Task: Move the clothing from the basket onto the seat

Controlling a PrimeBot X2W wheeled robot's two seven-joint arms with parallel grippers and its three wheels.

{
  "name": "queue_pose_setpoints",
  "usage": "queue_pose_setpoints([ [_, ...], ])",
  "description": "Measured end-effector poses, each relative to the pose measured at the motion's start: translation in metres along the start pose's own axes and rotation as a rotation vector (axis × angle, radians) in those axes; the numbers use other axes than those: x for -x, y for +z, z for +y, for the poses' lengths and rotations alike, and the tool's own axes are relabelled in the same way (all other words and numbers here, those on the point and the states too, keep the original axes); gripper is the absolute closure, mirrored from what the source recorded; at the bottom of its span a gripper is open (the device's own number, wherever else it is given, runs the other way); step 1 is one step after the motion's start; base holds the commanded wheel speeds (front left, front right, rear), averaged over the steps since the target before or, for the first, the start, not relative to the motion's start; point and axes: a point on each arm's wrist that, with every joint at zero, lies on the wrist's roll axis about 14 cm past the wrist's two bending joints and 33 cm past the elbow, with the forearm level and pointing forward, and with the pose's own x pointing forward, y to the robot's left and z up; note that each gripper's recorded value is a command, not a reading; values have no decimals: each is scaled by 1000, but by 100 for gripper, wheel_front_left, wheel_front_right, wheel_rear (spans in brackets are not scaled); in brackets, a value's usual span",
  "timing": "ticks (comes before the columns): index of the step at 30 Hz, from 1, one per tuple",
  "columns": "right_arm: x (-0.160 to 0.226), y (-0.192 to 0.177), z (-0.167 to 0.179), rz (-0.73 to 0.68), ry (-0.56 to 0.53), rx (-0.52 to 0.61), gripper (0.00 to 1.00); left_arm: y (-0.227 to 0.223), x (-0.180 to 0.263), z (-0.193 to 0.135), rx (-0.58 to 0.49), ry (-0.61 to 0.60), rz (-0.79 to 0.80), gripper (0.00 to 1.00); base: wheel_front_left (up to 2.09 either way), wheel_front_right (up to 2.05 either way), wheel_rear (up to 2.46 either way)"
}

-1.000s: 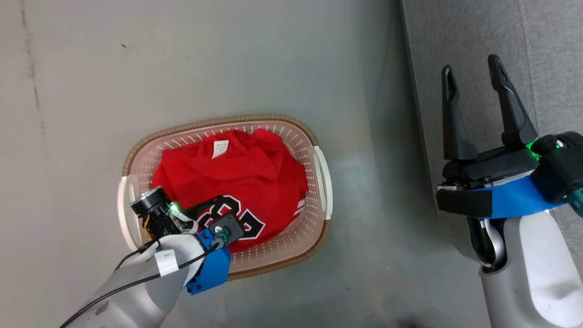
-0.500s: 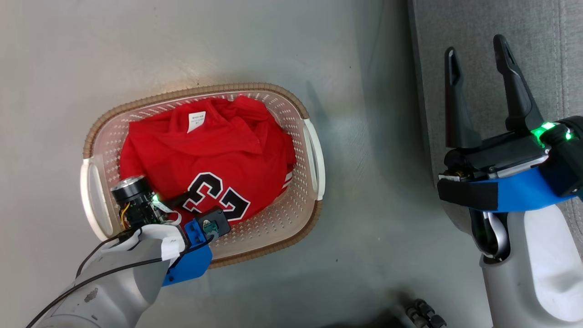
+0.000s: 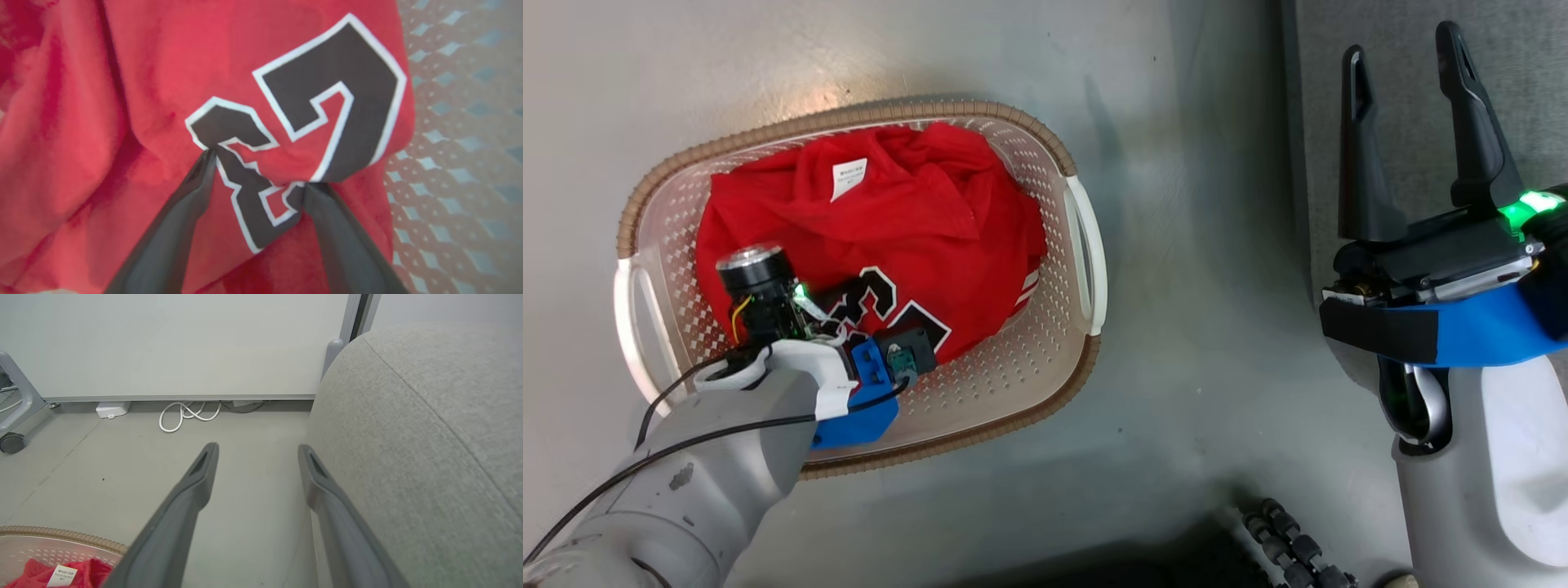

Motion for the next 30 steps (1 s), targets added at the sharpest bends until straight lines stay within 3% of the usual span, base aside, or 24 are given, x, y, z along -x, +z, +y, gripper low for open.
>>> queue_pose_setpoints([
  [17, -4, -27, 2, 41, 5, -13, 0, 3, -23, 4, 53, -15, -14, 0, 0, 0, 0],
  [18, -4, -28, 2, 43, 5, -13, 0, 1, -23, 3, 53, -17, -4, 4, 0, 0, 0],
  [19, -4, -29, 2, 44, 5, -13, 0, 0, -24, 3, 55, -19, 5, 59, 0, 0, 0],
  [20, -5, -30, 2, 45, 4, -13, 0, -1, -25, 2, 57, -21, 10, 93, 0, 0, 0],
  [21, -5, -30, 2, 44, 4, -13, 0, -1, -25, 2, 58, -21, 11, 100, 0, 0, 0],
  [30, -6, -18, 3, 20, 6, -17, 0, 14, -16, 6, 67, -1, -24, 100, 0, 0, 0],
])
